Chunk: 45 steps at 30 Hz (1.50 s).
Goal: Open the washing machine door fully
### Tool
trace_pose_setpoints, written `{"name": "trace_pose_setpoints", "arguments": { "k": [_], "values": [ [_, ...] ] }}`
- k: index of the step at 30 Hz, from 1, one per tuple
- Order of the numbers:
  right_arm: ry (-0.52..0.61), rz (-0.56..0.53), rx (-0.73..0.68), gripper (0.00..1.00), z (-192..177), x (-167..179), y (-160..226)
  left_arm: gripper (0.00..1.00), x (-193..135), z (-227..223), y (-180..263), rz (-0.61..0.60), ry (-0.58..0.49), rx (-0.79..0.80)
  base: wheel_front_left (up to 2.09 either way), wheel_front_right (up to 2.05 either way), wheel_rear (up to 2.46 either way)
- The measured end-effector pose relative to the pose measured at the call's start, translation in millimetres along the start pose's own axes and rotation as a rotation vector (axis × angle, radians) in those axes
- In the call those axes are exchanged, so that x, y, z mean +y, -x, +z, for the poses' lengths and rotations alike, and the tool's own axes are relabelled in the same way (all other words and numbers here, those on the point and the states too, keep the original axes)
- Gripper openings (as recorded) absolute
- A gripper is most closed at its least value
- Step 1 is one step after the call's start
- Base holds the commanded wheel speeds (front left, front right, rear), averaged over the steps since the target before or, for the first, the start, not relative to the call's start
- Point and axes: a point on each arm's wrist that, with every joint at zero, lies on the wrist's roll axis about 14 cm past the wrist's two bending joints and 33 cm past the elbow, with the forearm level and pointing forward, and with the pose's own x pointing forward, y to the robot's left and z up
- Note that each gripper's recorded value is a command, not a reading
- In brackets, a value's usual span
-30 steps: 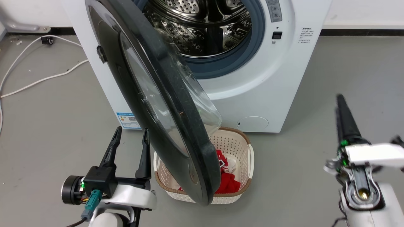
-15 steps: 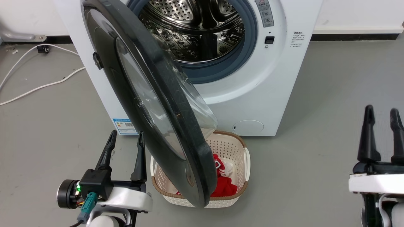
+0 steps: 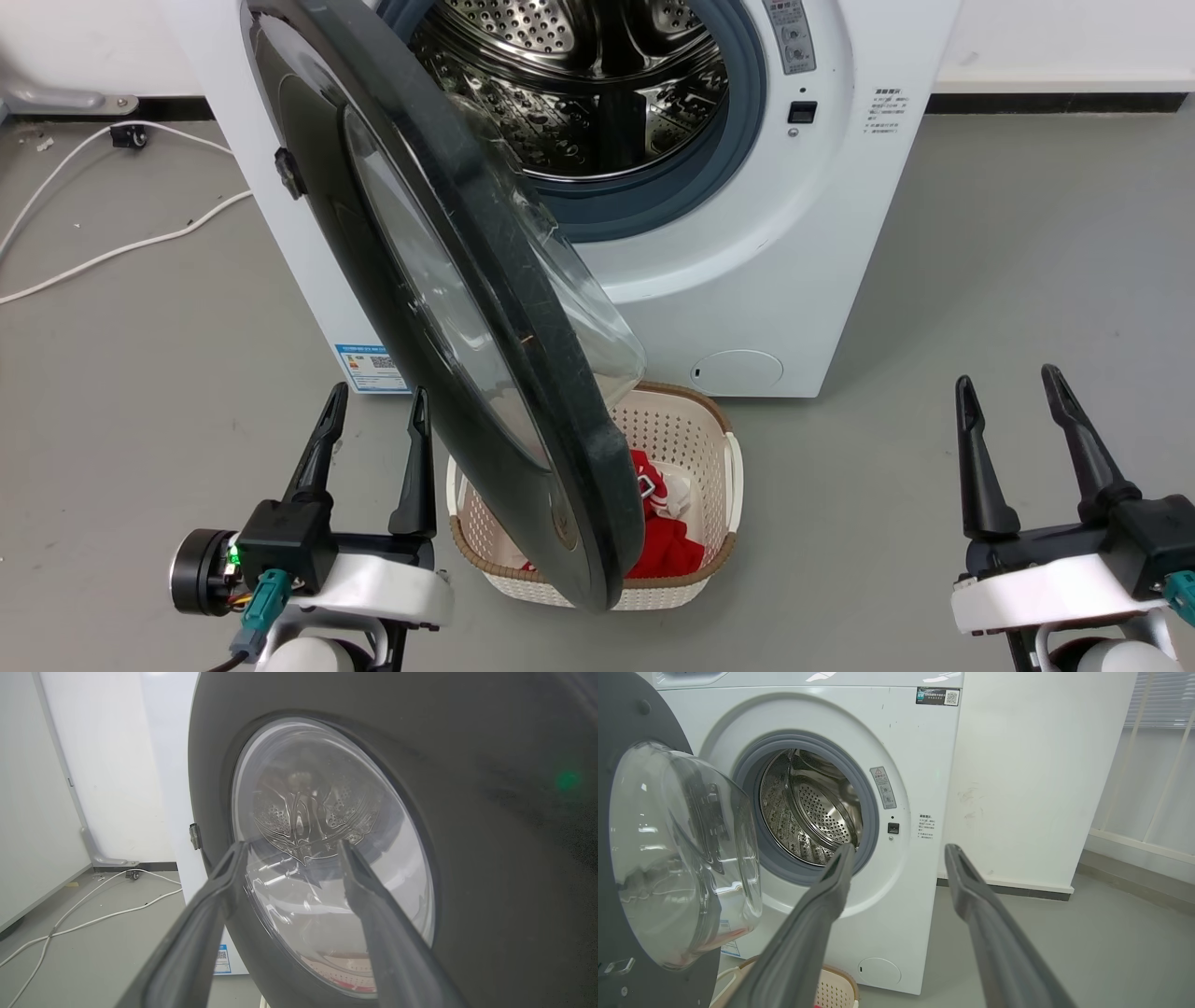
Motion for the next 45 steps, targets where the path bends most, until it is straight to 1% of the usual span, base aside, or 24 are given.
{"name": "trace_pose_setpoints", "arguments": {
  "k": [7,13,14,15,16,24,28,32,38,41,45],
  "values": [
    [-0.028,-0.011,0.042,1.0,-15.1,-2.0,1.6,1.0,0.6,-1.1,0.1,0.0,-0.003,0.003,0.0,0.0,0.0],
    [-0.033,-0.017,0.053,1.0,-19.3,-3.7,2.4,1.0,0.1,-0.9,-0.7,-0.003,-0.01,0.003,0.0,0.0,0.0],
    [-0.034,-0.017,0.054,1.0,-19.8,-3.9,2.5,0.85,-0.1,-1.2,-0.8,-0.004,-0.011,0.003,0.0,0.0,0.0],
    [-0.035,-0.018,0.055,1.0,-20.2,-4.0,2.4,0.2,-0.5,-1.6,-0.7,-0.006,-0.012,0.005,0.0,0.0,0.0],
    [-0.037,-0.018,0.054,1.0,-20.0,-3.8,1.9,0.0,-0.8,-1.7,-0.7,-0.007,-0.011,0.005,0.0,0.0,0.0],
    [-0.047,-0.02,0.05,1.0,-20.5,-4.0,1.2,0.0,-0.9,16.2,-5.1,-0.012,-0.012,-0.052,0.0,0.0,0.0],
    [-0.053,-0.021,0.053,1.0,-21.7,-3.9,1.2,0.0,0.7,56.2,-13.5,-0.005,-0.027,-0.179,0.0,0.0,0.0],
    [-0.058,-0.022,0.056,1.0,-23.6,-4.0,0.5,0.0,3.1,105.3,-16.8,0.007,-0.046,-0.334,0.0,0.0,0.0],
    [-0.067,-0.022,0.064,1.0,-27.5,-3.6,-1.4,0.0,-4.2,177.7,-8.8,-0.004,-0.08,-0.572,0.0,0.0,0.0],
    [-0.07,-0.024,0.062,1.0,-27.6,-4.1,-2.8,0.0,-15.5,205.0,-1.2,-0.04,-0.09,-0.667,0.0,0.0,0.0],
    [-0.076,-0.028,0.065,1.0,-28.6,-5.3,-2.9,0.0,-41.9,225.0,7.6,-0.139,-0.072,-0.744,0.0,0.0,0.0]
  ]
}}
